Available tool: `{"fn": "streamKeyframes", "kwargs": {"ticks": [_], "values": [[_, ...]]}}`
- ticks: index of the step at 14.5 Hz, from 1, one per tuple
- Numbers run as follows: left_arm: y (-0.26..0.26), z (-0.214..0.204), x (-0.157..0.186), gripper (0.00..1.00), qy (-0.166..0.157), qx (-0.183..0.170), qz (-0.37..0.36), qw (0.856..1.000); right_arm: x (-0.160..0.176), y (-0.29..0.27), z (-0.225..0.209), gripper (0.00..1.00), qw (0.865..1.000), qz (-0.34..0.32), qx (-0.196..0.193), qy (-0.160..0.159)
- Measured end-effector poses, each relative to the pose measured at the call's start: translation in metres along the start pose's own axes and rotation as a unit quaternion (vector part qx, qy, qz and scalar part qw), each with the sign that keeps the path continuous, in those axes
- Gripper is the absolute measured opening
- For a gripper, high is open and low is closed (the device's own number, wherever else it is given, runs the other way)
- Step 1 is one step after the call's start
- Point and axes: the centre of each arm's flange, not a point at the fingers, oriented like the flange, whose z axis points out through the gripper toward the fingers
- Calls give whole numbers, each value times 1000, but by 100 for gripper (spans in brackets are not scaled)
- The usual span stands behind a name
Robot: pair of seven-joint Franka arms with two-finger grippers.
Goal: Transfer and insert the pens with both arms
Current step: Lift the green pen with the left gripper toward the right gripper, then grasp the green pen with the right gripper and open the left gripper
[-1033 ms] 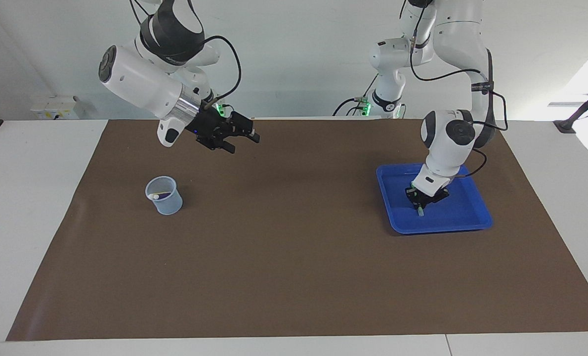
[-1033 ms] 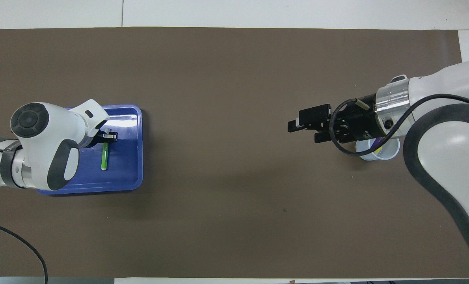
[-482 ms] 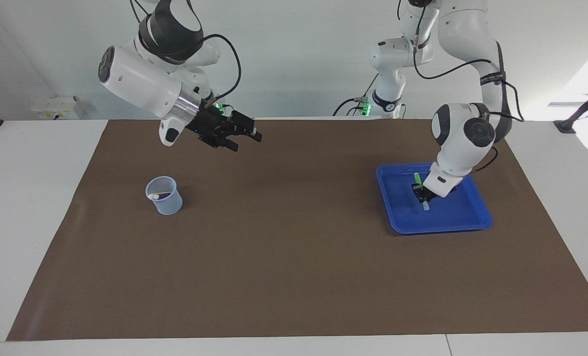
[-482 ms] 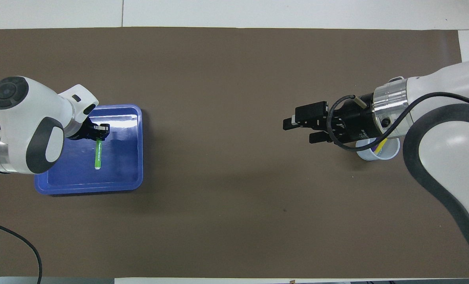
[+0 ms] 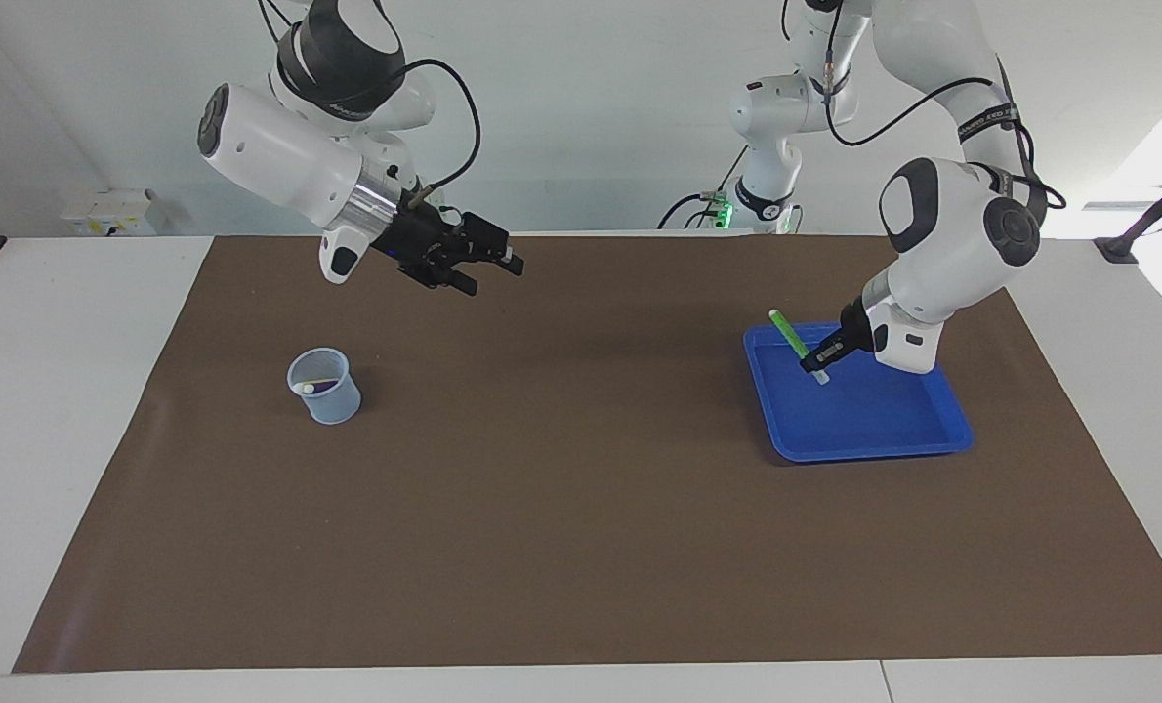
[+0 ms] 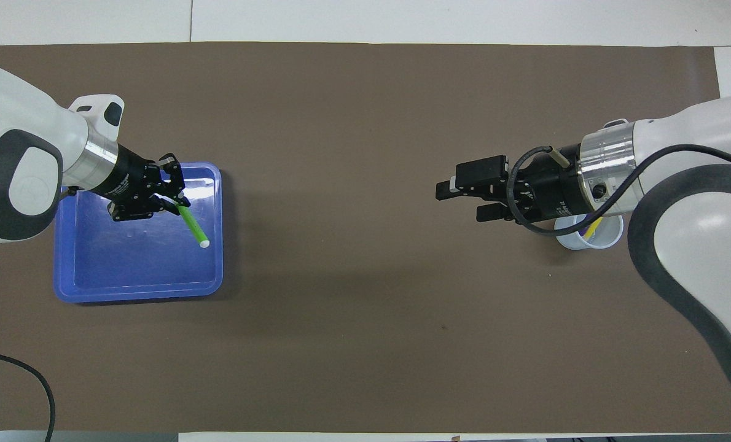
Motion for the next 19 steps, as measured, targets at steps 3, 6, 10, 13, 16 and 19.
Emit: {"fn": "streamKeyframes", "kwargs": {"ticks": [3,6,10,13,16,19], "values": [[27,-7,-44,18,-53,-42,-134,989,1,0,-1,100,1000,0,1,4],[46,-10,-75,18,-107,-67,-244,961,0,-5,2,100,1000,-3,5,10],[68,-2,-104,18,-149,-81,-331,928,-5,-27,16,100,999,-9,22,30],[92,15,-143,18,-161,-90,-364,913,-13,-45,30,100,998,-25,25,48],[107,28,-174,18,-168,-101,-383,903,-23,-63,52,100,997,-41,27,67],[115,33,-193,18,-170,-108,-393,897,-30,-64,70,96,996,-45,25,78]]}}
